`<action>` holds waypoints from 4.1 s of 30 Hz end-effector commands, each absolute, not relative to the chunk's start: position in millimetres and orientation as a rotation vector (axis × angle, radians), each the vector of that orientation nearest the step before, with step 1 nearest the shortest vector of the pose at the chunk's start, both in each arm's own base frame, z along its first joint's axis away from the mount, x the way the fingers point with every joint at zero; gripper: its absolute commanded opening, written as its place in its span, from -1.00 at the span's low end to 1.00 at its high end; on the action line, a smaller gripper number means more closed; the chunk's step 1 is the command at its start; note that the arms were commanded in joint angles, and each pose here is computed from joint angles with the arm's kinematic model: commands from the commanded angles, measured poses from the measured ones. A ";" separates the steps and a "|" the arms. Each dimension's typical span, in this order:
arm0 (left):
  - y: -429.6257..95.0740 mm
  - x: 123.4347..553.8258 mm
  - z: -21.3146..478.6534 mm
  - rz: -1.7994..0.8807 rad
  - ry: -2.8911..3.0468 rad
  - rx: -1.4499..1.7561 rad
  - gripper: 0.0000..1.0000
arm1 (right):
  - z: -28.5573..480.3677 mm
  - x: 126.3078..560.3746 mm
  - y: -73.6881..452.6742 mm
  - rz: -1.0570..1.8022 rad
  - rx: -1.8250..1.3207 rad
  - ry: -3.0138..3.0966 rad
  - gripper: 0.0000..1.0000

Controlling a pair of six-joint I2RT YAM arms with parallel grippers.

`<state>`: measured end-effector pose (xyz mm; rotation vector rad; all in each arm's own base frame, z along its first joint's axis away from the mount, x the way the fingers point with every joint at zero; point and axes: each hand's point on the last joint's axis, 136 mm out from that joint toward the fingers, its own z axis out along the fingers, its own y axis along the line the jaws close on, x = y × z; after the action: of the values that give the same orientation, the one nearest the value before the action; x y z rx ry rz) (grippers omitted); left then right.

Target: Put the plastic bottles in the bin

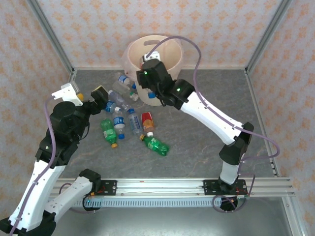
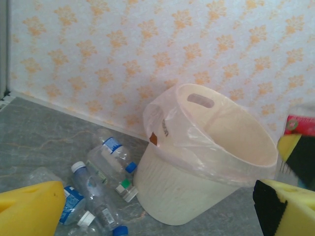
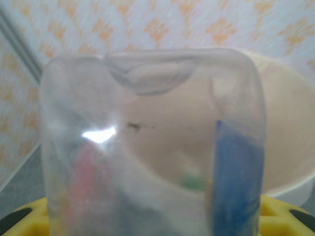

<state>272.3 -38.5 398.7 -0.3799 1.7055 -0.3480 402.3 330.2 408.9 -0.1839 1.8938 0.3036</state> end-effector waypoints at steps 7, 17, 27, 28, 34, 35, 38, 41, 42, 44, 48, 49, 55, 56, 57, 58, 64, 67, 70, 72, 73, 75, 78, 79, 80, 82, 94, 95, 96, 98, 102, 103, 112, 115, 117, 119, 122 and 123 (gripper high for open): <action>-64.5 283.3 410.3 -0.447 1.699 -0.254 0.98 | 467.8 469.7 288.2 0.299 0.052 1.692 -0.02; -103.0 289.5 399.2 -0.608 1.766 -0.108 0.98 | 452.6 527.6 282.4 0.276 0.132 1.650 -0.02; -106.7 288.5 390.6 -0.624 1.796 -0.098 0.98 | 432.2 550.9 289.2 0.292 0.159 1.642 -0.03; -106.6 288.5 390.2 -0.625 1.797 -0.101 0.98 | 432.8 551.1 289.3 0.294 0.161 1.639 -0.03; -105.9 288.0 389.0 -0.622 1.801 -0.104 0.98 | 434.5 550.9 290.8 0.301 0.152 1.635 -0.02; -105.5 288.3 387.9 -0.619 1.804 -0.106 0.98 | 434.7 550.7 291.2 0.303 0.150 1.636 0.00; -102.5 288.5 386.8 -0.607 1.802 -0.122 0.98 | 438.1 547.9 290.9 0.311 0.144 1.639 0.36; -99.0 289.0 384.4 -0.593 1.803 -0.143 0.98 | 445.5 543.1 288.7 0.324 0.145 1.634 0.99; -98.2 289.3 383.0 -0.591 1.805 -0.151 0.98 | 448.4 541.4 288.0 0.327 0.143 1.632 0.99; -97.2 289.5 380.4 -0.586 1.812 -0.160 0.98 | 454.6 537.8 285.8 0.331 0.143 1.625 0.99; -94.7 290.6 374.3 -0.577 1.826 -0.184 0.98 | 467.7 527.0 284.4 0.349 0.131 1.618 0.99; -93.7 291.1 372.1 -0.573 1.831 -0.194 0.98 | 471.3 523.5 283.9 0.350 0.127 1.617 0.99; -86.7 294.3 354.2 -0.539 1.868 -0.258 0.98 | 481.5 500.3 288.7 0.372 0.082 1.639 0.99; -84.2 295.1 349.4 -0.526 1.878 -0.278 0.98 | 481.1 496.2 289.4 0.368 0.071 1.648 0.99; -81.9 295.9 344.6 -0.513 1.888 -0.297 0.98 | 481.5 490.9 291.3 0.368 0.055 1.656 0.99; -80.5 296.5 341.0 -0.505 1.895 -0.307 0.98 | 481.4 486.8 292.4 0.365 0.041 1.665 0.99; -76.8 298.2 313.7 -0.496 1.946 -0.386 0.98 | 472.1 458.8 293.5 0.359 -0.021 1.716 0.99; -73.8 297.3 296.4 -0.486 1.988 -0.445 0.98 | 463.5 445.8 289.4 0.368 -0.039 1.726 0.99; -67.3 294.2 274.3 -0.443 2.046 -0.508 0.99 | 453.2 433.0 286.6 0.389 -0.076 1.733 0.99; -57.8 290.6 260.1 -0.377 2.081 -0.560 0.98 | 450.5 423.1 281.9 0.405 -0.091 1.731 0.99; -54.3 288.8 253.4 -0.348 2.102 -0.578 0.98 | 449.1 418.7 280.2 0.413 -0.098 1.732 0.99; -49.1 284.6 241.2 -0.297 2.142 -0.599 0.98 | 443.1 409.3 276.5 0.431 -0.111 1.736 0.99; -39.7 278.4 224.9 -0.217 2.192 -0.637 0.98 | 437.6 394.3 269.2 0.465 -0.122 1.732 0.99; -37.6 276.5 219.5 -0.195 2.212 -0.644 0.98 | 437.2 389.8 267.3 0.476 -0.127 1.728 0.99; -34.9 274.6 213.7 -0.171 2.233 -0.657 0.98 | 434.8 385.1 265.0 0.482 -0.134 1.728 0.99; -31.7 272.4 202.7 -0.137 2.273 -0.668 0.98 | 431.9 377.5 261.1 0.491 -0.144 1.730 0.99; -5.6 271.2 134.7 -0.076 2.484 -0.754 0.92 | 422.9 338.4 239.9 0.530 -0.206 1.697 0.99; -3.9 271.0 127.8 -0.089 2.506 -0.772 0.91 | 422.9 335.0 239.3 0.541 -0.214 1.692 0.99; -1.4 270.3 121.2 -0.083 2.535 -0.760 0.87 | 422.4 333.6 236.8 0.540 -0.204 1.691 1.00; 2.4 270.0 111.5 -0.082 2.568 -0.769 0.80 | 420.5 331.3 234.8 0.544 -0.199 1.699 1.00; 5.1 271.4 97.3 -0.079 2.620 -0.750 0.76 | 411.9 325.2 239.7 0.582 -0.227 1.735 0.99; 5.6 271.7 94.4 -0.077 2.634 -0.745 0.76 | 410.6 324.0 240.9 0.593 -0.232 1.740 1.00; -4.5 272.4 67.6 -0.143 2.735 -0.692 0.59 | 390.8 323.7 234.5 0.580 -0.186 1.790 1.00; -7.2 272.8 60.3 -0.158 2.759 -0.684 0.53 | 388.2 324.0 233.3 0.573 -0.180 1.799 1.00; -7.3 271.5 55.3 -0.153 2.778 -0.687 0.54 | 387.4 324.0 233.0 0.573 -0.177 1.803 1.00; -7.8 270.7 49.7 -0.150 2.802 -0.685 0.53 | 387.7 323.6 233.5 0.577 -0.176 1.803 1.00; -6.0 271.3 42.7 -0.129 2.819 -0.685 0.49 | 387.3 323.5 233.7 0.583 -0.173 1.806 1.00; -5.4 271.3 40.5 -0.124 2.824 -0.689 0.49 | 387.6 323.3 233.8 0.584 -0.174 1.806 1.00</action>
<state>276.6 -11.1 49.8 -0.6962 2.7874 -0.1600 327.8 238.1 385.5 -0.1911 1.8060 0.5766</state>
